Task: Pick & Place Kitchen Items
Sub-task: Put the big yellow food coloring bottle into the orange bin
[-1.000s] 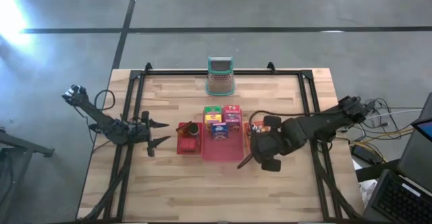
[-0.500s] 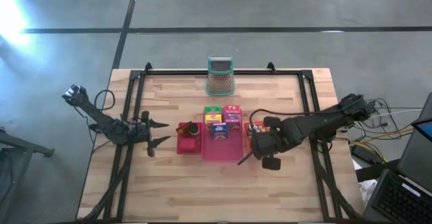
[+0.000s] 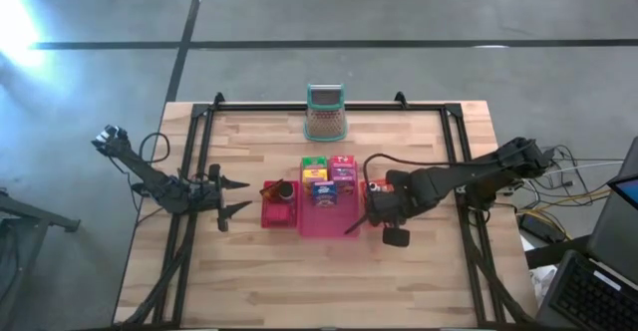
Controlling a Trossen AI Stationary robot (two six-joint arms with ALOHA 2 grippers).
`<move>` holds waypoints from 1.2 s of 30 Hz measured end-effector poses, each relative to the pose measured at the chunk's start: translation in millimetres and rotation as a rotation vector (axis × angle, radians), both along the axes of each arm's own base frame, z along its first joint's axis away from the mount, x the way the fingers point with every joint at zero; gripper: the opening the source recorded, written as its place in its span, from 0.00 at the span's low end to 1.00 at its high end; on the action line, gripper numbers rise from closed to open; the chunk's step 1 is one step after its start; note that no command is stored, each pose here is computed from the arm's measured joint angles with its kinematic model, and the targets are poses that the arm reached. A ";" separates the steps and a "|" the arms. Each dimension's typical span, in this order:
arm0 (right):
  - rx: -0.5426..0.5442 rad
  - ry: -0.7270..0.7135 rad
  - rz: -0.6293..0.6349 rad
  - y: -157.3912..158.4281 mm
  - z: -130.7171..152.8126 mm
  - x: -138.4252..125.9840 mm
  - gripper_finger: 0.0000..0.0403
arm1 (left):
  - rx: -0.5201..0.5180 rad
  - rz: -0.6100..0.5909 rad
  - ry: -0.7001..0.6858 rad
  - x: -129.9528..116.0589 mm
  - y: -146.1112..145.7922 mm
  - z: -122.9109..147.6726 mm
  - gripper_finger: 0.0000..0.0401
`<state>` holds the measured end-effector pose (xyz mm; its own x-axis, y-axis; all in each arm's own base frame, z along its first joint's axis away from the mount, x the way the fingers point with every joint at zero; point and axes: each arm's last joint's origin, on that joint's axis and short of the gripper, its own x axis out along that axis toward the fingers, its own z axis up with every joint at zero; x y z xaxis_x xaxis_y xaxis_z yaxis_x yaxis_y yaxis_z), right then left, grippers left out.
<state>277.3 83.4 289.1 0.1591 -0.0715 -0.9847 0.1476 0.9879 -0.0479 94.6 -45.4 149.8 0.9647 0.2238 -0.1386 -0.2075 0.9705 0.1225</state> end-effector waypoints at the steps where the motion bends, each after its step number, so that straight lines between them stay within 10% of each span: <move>1: 0.009 -0.002 0.002 0.4 -1.7 0.4 0.08 | 0.000 0.000 0.000 0.0 0.0 -0.1 0.59; 36: 0.114 -0.010 0.018 -22.0 -50.8 8.3 0.08 | 0.000 0.000 0.000 0.0 0.0 -0.1 0.59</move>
